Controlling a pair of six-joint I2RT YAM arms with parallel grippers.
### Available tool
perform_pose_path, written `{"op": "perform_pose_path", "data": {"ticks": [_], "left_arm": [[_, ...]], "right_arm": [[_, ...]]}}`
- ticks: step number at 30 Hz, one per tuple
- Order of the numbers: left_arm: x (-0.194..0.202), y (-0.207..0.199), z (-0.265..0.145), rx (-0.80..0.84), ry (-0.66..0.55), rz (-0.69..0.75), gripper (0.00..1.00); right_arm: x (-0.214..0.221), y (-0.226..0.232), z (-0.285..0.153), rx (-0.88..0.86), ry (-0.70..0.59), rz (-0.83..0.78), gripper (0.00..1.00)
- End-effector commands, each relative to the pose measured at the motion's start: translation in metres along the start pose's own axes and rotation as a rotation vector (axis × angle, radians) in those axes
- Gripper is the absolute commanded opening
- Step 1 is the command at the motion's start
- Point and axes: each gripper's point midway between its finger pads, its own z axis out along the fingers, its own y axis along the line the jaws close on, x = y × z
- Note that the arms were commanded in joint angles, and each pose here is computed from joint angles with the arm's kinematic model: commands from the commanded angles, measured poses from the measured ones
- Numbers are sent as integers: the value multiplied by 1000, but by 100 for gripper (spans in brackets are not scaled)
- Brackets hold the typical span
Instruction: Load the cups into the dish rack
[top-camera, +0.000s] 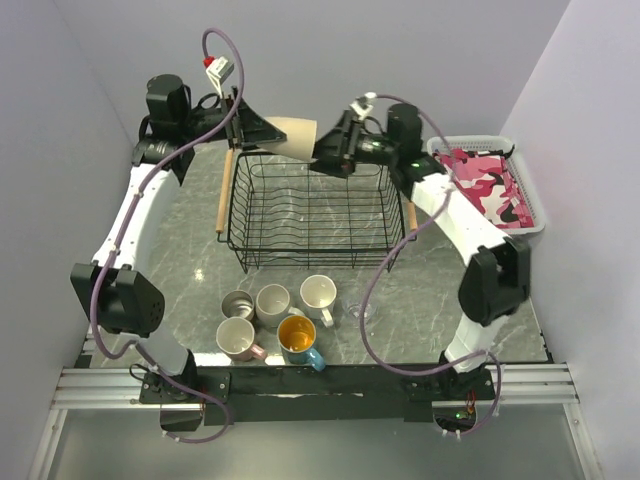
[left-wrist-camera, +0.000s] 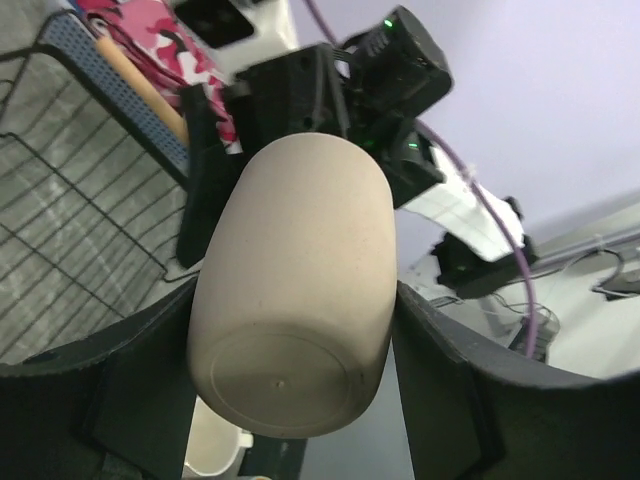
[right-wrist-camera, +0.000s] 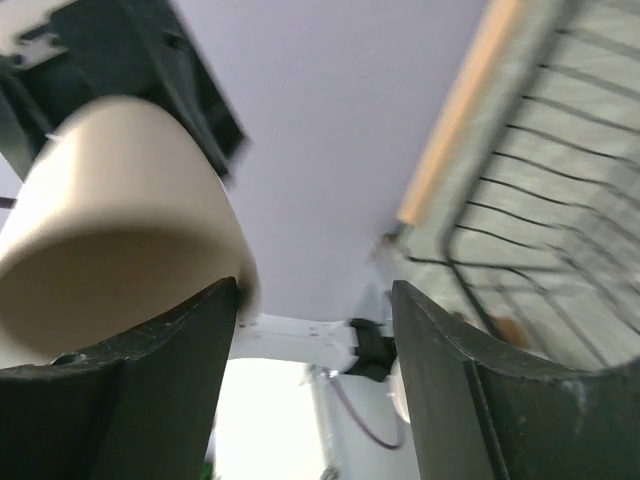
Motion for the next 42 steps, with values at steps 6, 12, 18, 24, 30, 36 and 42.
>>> {"op": "perform_pose_path", "data": {"ticks": [6, 12, 18, 24, 30, 36, 42], "left_arm": [[-45, 39, 16, -277, -75, 289, 1], [-31, 73, 69, -313, 1, 316, 1], [30, 142, 145, -446, 215, 509, 1], [69, 202, 174, -580, 360, 690, 1], [124, 240, 183, -656, 534, 814, 1], [125, 260, 199, -711, 508, 890, 1], [132, 281, 223, -720, 475, 974, 1]], "right_arm": [[6, -39, -128, 372, -216, -70, 69], [19, -48, -158, 410, -288, -28, 64], [20, -26, -189, 534, -377, -174, 67], [39, -17, -216, 603, -433, -249, 68], [56, -17, -228, 607, -453, -246, 68], [66, -17, -229, 582, -453, -246, 68], [76, -24, -226, 557, -446, -217, 67]]}}
